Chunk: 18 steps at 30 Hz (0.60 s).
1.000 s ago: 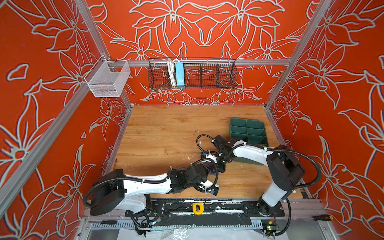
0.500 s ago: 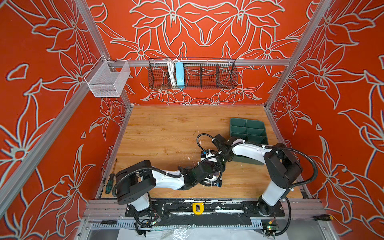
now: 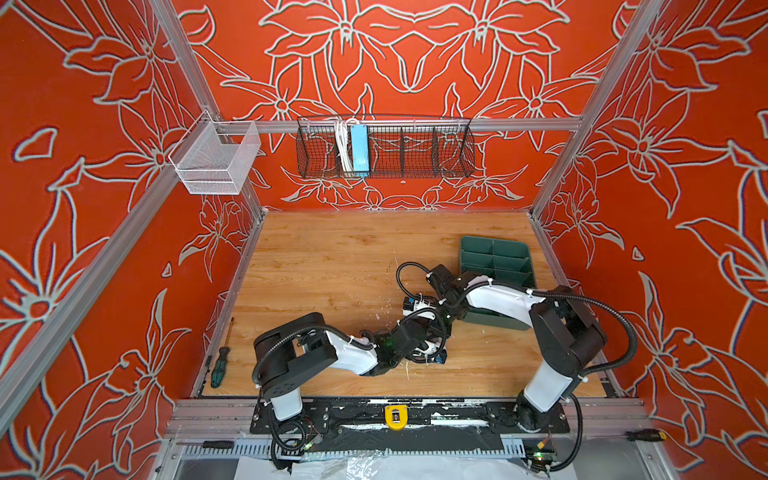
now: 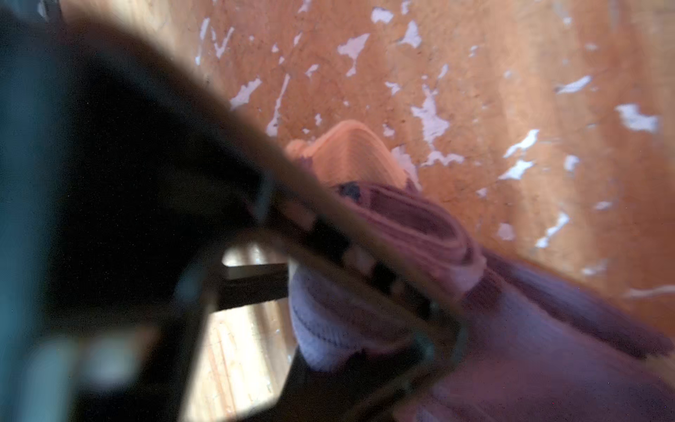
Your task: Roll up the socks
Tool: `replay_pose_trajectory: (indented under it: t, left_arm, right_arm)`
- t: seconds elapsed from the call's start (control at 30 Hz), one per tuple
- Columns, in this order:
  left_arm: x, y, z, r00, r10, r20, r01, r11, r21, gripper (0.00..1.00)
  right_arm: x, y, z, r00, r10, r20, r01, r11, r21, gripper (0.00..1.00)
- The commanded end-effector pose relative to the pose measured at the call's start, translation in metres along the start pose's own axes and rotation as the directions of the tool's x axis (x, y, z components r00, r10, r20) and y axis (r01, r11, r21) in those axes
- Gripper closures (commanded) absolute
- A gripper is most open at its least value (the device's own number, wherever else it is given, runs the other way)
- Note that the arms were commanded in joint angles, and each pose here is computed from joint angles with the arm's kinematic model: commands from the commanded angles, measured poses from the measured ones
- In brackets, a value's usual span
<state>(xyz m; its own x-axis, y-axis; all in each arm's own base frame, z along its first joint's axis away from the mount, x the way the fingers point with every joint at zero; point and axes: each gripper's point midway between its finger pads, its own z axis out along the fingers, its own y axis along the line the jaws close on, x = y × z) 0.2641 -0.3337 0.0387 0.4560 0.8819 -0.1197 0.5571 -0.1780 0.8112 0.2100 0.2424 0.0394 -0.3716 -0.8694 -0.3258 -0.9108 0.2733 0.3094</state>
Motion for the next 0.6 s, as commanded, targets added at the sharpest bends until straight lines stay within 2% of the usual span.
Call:
replay_pose_trajectory:
  t: [0.0,0.07,0.17,0.23,0.4,0.5,0.57]
  left_arm:
    - [0.019,0.001,0.022,0.995,0.009,-0.098,-0.012,1.0,-0.025,0.59]
    - [0.018,-0.006,0.025,0.994,0.038,-0.107,-0.04,0.999,-0.02,0.66]
    - [0.017,-0.011,0.027,0.993,0.034,-0.115,-0.036,0.999,-0.017,0.82]
    - [0.017,-0.012,0.027,0.992,0.032,-0.121,-0.034,0.999,-0.01,1.0]
    - [0.024,-0.027,0.022,0.986,0.058,-0.155,-0.048,0.996,0.071,1.0]
    - [0.029,-0.035,0.016,0.984,0.056,-0.169,-0.037,0.993,0.113,1.0]
    - [0.031,-0.04,0.013,0.984,0.039,-0.176,-0.014,0.99,0.139,1.0]
  right_arm:
    - [0.037,0.037,0.022,0.992,-0.003,-0.129,-0.017,0.988,-0.154,1.0]
    - [0.036,0.038,0.022,0.992,-0.003,-0.127,-0.017,0.987,-0.157,1.0]
    - [0.036,0.037,0.023,0.992,-0.006,-0.127,-0.014,0.987,-0.157,1.0]
    - [0.035,0.035,0.023,0.992,-0.006,-0.125,-0.013,0.989,-0.147,1.0]
    - [0.03,0.028,0.018,0.996,-0.017,-0.086,0.01,0.997,-0.08,0.98]
    - [0.025,0.026,0.012,0.999,-0.025,-0.046,0.024,0.999,-0.036,0.78]
    - [0.023,0.024,0.005,0.999,-0.036,-0.028,0.036,0.999,0.004,0.6]
